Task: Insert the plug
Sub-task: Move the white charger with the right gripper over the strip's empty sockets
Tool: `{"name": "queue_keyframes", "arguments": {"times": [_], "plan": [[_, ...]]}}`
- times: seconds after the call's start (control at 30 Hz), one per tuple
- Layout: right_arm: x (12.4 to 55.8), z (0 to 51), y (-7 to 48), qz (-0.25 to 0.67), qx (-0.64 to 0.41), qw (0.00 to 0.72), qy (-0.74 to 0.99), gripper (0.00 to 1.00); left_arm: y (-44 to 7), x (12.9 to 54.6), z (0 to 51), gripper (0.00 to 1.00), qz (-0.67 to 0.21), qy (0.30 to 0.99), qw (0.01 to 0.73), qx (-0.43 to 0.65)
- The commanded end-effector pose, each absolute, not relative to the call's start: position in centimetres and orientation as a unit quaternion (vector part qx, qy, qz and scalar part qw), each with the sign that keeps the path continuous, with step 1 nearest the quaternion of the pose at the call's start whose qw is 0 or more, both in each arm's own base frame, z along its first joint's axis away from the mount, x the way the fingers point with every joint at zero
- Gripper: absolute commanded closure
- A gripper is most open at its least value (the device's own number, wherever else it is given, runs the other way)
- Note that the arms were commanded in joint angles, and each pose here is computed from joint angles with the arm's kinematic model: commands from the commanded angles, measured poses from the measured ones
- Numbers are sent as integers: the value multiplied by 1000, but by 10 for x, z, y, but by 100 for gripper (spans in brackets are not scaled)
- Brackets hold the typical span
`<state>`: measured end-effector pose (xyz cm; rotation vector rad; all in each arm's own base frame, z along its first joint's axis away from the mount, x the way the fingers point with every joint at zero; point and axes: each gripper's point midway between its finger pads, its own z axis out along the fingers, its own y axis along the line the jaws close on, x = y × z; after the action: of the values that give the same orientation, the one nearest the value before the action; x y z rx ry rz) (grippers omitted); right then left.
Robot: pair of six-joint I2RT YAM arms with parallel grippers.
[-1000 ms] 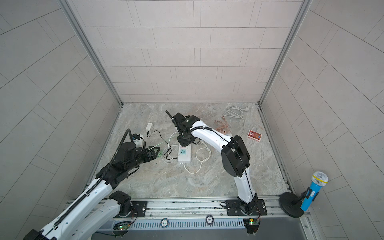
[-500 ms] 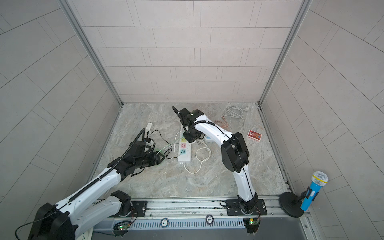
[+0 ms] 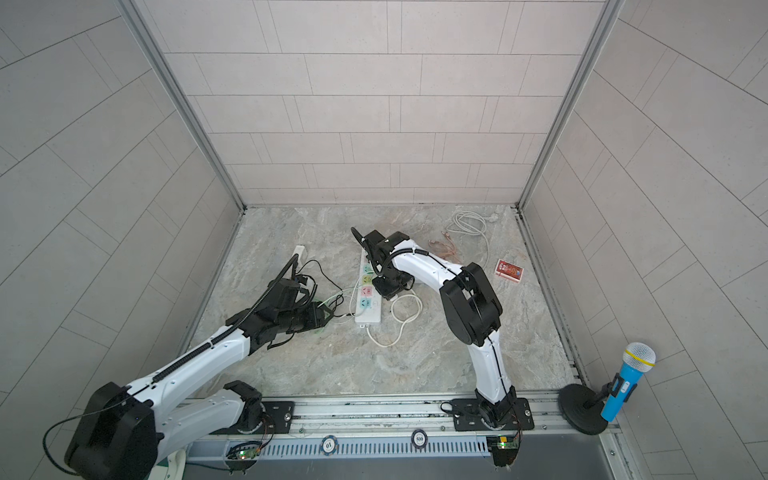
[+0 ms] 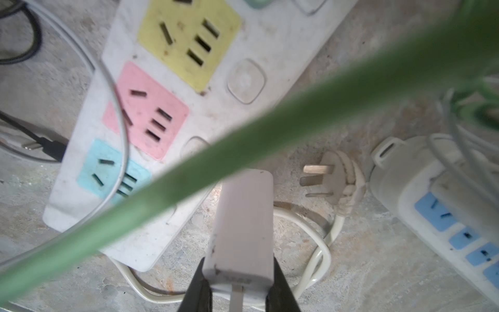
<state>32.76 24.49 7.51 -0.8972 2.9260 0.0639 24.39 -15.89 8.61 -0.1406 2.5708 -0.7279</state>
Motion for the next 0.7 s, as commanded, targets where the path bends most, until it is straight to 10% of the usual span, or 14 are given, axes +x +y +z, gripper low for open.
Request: {"name": "queue_keyframes", "arguments": {"times": [0.0, 0.67], "plan": [[316, 85, 261, 57, -306, 53, 949, 100, -154, 262, 100, 42, -255, 928, 265, -65], [299, 97, 341, 137, -387, 45, 911, 100, -111, 280, 99, 36, -195, 931, 286, -113]]}}
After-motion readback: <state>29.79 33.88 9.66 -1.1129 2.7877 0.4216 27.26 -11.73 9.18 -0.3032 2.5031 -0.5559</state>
